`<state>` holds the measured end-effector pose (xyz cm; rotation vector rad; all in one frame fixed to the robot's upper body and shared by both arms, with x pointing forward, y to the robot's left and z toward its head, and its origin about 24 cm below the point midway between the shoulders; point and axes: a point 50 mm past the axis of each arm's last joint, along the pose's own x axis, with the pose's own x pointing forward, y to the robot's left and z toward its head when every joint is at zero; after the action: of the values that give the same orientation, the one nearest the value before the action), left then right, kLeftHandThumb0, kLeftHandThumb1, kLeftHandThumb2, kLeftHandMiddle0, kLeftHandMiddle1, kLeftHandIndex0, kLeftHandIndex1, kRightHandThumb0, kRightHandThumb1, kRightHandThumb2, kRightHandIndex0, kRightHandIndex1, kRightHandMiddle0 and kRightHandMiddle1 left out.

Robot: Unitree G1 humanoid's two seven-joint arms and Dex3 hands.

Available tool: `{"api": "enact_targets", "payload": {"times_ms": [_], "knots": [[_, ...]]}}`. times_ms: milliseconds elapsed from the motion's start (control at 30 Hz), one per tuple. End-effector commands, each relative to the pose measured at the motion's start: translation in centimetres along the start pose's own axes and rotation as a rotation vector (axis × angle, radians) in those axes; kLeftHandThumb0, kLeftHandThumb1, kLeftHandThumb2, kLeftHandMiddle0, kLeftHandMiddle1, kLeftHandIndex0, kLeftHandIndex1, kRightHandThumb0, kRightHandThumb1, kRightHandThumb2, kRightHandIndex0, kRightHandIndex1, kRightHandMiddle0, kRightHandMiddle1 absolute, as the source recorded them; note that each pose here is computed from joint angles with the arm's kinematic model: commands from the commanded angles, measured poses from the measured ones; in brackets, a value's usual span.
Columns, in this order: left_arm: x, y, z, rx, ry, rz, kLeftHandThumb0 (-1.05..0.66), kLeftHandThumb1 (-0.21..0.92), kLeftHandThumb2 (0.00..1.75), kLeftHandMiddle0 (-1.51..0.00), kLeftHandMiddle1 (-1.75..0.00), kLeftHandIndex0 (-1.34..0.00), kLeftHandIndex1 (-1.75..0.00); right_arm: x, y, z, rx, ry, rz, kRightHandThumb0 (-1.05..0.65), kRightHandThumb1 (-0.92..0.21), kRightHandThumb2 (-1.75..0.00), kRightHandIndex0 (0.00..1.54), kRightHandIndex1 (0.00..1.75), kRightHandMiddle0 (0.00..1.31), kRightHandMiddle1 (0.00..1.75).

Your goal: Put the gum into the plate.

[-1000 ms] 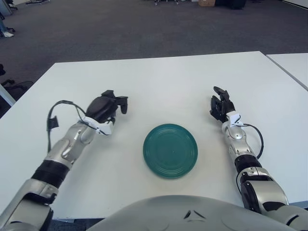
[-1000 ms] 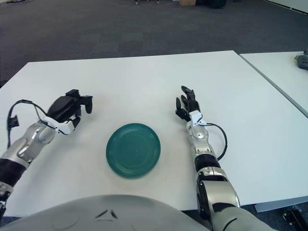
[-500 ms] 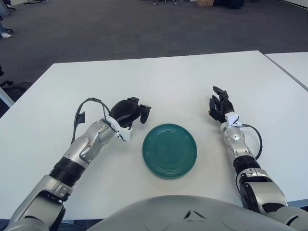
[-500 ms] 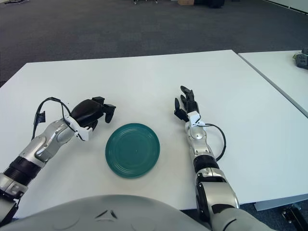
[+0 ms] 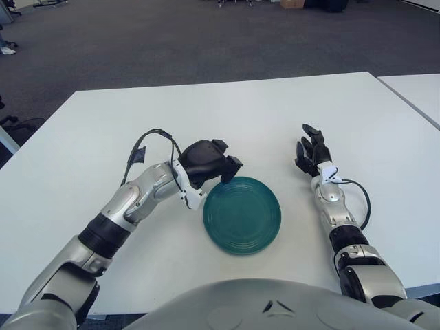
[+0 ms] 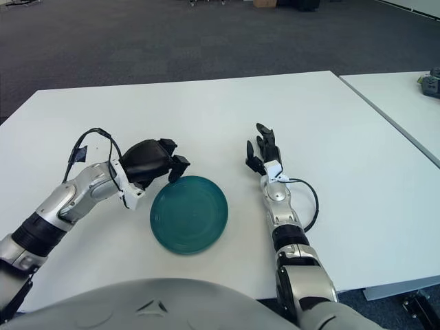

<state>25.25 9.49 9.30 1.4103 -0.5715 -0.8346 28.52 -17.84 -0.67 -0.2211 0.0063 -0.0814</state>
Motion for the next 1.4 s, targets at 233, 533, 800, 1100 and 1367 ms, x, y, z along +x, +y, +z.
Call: {"api": "enact_targets", "payload": {"times_ms": [233, 533, 800, 1100, 1367], "knots": [[0.6, 2.2, 0.8, 0.169, -0.101, -0.032, 0.01, 0.22, 1.33, -0.66, -1.55, -0.63, -1.66, -1.7, 1.0, -2.1, -0.003, 0.109, 0.003, -0.67, -0.92, -0.78, 0.23, 0.00, 0.00, 0.46], [-0.5, 2.8, 2.4, 0.131, -0.095, 0.019, 0.00, 0.32, 1.17, -0.64, -1.58, -0.61, -1.48, -1.9, 1.0, -2.3, -0.013, 0.106, -0.006, -0.67, -0.92, -0.77, 0.22, 0.00, 0.00, 0.45], [-0.2, 3.3, 3.8, 0.139, -0.166, 0.033, 0.00, 0.39, 1.08, -0.60, -1.65, -0.58, -1.39, -2.1, 1.2, -2.5, -0.006, 0.109, -0.012, -0.67, -0.92, -0.79, 0.23, 0.00, 0.00, 0.47], [0.3, 2.9, 5.0, 0.153, -0.232, 0.007, 0.00, 0.41, 1.05, -0.58, -1.67, -0.59, -1.35, -2.2, 1.4, -2.7, 0.018, 0.107, -0.019, -0.68, -0.92, -0.79, 0.25, 0.01, 0.00, 0.53], [0.5, 2.8, 5.6, 0.178, -0.274, -0.007, 0.00, 0.37, 1.09, -0.63, -1.58, -0.59, -1.43, -2.1, 1.6, -2.6, 0.047, 0.100, -0.005, -0.66, -0.92, -0.77, 0.24, 0.00, 0.00, 0.52]]}}
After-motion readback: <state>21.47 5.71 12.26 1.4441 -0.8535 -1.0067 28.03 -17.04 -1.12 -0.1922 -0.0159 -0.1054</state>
